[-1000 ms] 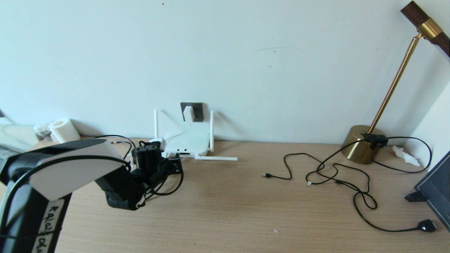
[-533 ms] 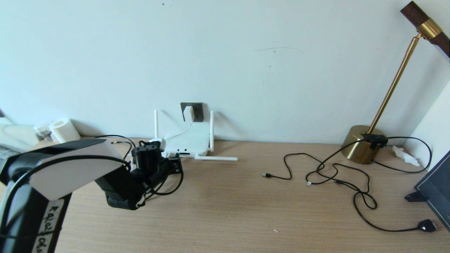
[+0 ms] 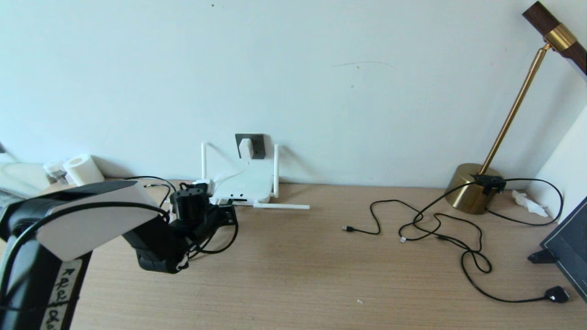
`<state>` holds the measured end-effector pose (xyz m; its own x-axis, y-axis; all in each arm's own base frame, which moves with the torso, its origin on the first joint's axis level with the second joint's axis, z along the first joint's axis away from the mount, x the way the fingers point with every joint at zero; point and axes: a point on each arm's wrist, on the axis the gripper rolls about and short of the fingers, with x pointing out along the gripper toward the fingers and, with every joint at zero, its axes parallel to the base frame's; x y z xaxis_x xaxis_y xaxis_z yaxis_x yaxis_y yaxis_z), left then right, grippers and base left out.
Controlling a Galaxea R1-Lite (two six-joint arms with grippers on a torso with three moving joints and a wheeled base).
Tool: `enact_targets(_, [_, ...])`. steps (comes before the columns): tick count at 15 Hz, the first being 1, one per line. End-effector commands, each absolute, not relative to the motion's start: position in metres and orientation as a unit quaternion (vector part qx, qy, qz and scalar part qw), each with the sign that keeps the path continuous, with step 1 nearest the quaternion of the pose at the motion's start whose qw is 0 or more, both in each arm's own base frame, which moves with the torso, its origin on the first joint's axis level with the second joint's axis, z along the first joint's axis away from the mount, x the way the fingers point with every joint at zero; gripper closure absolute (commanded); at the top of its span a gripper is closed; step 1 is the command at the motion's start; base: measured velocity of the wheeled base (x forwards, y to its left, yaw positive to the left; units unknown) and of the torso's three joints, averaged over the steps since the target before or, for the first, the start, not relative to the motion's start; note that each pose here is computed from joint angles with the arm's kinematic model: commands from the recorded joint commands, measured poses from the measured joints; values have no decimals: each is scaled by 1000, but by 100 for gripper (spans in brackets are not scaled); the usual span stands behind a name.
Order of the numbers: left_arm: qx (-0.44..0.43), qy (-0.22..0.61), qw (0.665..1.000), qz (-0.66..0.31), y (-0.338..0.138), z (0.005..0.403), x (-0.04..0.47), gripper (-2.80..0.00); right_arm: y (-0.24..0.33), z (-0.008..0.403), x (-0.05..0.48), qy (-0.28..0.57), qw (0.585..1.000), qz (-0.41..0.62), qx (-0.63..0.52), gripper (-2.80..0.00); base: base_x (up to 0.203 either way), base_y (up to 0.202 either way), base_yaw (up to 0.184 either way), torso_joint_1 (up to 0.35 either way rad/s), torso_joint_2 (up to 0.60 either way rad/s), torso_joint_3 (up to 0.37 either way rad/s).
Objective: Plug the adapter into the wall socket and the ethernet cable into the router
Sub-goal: Plug cable into router interface
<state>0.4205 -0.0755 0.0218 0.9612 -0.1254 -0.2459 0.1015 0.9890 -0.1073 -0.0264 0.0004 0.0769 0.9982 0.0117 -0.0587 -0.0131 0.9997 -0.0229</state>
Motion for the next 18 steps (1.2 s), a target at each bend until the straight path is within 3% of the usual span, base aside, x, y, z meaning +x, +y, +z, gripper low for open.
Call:
enact_targets(1, [-47,127,989,-58,-76,22,420,0,0,77,-26,30,999,7,-12,-280,0,0,0,0,0,0])
enact_targets(18, [-46,129,989,-61,-80,20,420,0,0,77,-26,30,999,7,-12,-280,0,0,0,0,0,0])
